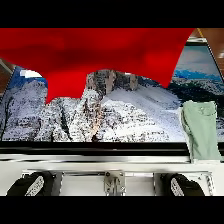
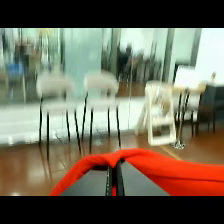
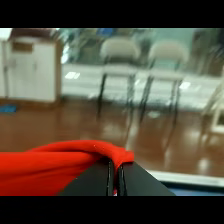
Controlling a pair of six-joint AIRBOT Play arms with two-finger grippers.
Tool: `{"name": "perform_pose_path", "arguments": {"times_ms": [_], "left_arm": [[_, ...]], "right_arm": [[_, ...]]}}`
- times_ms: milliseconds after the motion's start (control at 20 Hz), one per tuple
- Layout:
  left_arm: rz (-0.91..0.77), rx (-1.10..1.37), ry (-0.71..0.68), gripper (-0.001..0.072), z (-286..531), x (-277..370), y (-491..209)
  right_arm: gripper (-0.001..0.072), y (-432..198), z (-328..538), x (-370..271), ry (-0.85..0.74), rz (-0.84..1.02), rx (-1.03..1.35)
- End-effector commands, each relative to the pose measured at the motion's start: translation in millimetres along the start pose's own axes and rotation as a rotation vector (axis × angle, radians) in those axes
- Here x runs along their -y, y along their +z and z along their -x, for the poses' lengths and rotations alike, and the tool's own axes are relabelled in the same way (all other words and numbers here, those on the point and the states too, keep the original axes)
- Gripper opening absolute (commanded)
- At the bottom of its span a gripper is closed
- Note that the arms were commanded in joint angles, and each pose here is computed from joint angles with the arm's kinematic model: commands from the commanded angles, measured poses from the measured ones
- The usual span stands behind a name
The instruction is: Fold the shirts.
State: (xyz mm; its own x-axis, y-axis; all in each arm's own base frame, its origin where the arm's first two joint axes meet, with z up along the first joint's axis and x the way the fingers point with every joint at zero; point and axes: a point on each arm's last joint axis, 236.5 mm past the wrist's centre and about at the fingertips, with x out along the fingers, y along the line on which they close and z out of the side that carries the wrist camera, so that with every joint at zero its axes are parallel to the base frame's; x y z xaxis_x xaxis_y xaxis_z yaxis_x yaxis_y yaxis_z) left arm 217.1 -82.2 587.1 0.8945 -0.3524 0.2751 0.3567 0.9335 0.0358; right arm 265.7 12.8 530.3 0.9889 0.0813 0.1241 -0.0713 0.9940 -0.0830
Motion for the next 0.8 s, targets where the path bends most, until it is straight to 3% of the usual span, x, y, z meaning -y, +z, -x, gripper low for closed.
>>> {"name": "perform_pose_path", "arguments": {"times_ms": [0, 450, 600, 750], "left_arm": [[-0.065, 0.032, 0.08, 0.0036, 66, 25, 28], [-0.052, -0.305, 0.116, 0.0038, 79, 14, -57], [0.007, -0.501, 0.148, 0.0037, 71, -9, -118], [0.171, -0.78, 0.167, 0.0037, 65, -32, -225]], "right_arm": [[0.0061, 20, 85, 14, -0.156, 0.051, 0.018], [0.0061, -78, 94, 23, -0.175, 0.045, -0.406], [0.0061, -154, 77, 28, -0.145, 0.004, -0.75], [0.0061, -259, 66, 24, -0.08, -0.079, -1.153]]}}
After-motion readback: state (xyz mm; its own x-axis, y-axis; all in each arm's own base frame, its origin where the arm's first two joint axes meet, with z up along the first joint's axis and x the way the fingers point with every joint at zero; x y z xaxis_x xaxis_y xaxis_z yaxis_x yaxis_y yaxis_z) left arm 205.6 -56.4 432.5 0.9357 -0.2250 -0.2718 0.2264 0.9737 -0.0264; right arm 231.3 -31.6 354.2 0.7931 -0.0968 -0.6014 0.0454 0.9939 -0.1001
